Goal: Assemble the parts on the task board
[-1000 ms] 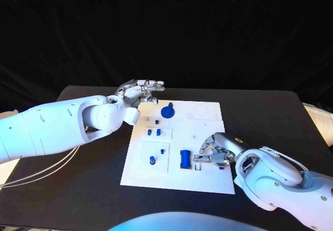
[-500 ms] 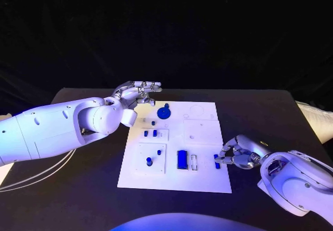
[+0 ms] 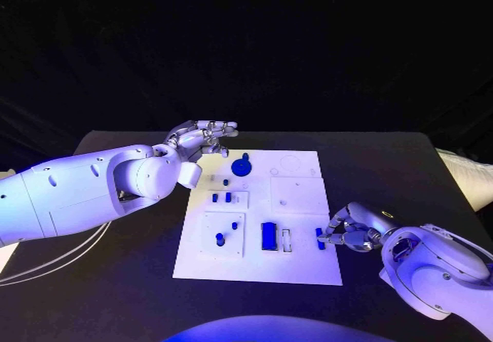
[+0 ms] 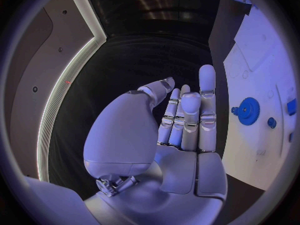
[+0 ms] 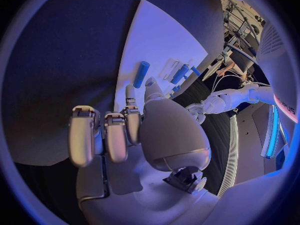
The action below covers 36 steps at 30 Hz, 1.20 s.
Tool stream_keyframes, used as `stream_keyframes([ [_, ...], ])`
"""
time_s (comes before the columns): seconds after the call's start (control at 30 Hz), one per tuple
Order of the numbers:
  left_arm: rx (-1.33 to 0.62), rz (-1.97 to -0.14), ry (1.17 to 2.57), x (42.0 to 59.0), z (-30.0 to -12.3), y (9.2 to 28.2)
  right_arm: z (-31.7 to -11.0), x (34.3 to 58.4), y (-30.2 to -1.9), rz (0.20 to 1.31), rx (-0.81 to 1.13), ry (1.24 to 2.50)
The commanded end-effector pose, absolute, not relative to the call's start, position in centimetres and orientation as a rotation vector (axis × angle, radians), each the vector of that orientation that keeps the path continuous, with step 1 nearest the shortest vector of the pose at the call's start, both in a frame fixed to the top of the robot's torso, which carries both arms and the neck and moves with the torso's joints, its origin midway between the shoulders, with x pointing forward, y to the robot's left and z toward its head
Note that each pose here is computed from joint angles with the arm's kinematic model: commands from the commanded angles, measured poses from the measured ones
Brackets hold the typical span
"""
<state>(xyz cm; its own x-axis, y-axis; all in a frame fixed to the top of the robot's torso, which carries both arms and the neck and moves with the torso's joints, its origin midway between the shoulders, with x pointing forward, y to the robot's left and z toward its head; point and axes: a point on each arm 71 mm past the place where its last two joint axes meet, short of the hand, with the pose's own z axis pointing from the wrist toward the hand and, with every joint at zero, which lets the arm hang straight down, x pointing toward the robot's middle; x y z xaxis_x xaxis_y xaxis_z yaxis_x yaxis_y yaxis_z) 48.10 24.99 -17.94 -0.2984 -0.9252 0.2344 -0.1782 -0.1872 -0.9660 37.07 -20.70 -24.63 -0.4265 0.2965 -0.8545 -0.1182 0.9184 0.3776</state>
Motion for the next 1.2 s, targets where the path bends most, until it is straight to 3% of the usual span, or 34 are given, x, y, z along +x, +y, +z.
stream_keyframes([
  [0.03,-1.302,-1.563,1.458,48.1,-17.8,24.8,-25.1,37.0,-20.6,0.404,0.051,1.984],
  [0.6,-1.303,-1.563,1.461,48.0,-17.8,24.9,-25.9,37.0,-18.5,0.355,-0.141,1.976],
  [1.03,-1.304,-1.556,1.463,48.0,-17.9,25.0,-27.2,36.9,-17.5,0.121,-0.537,1.988],
  [1.2,-1.300,-1.554,1.464,48.0,-17.9,25.0,-27.2,36.8,-17.3,0.093,-0.580,1.975],
])
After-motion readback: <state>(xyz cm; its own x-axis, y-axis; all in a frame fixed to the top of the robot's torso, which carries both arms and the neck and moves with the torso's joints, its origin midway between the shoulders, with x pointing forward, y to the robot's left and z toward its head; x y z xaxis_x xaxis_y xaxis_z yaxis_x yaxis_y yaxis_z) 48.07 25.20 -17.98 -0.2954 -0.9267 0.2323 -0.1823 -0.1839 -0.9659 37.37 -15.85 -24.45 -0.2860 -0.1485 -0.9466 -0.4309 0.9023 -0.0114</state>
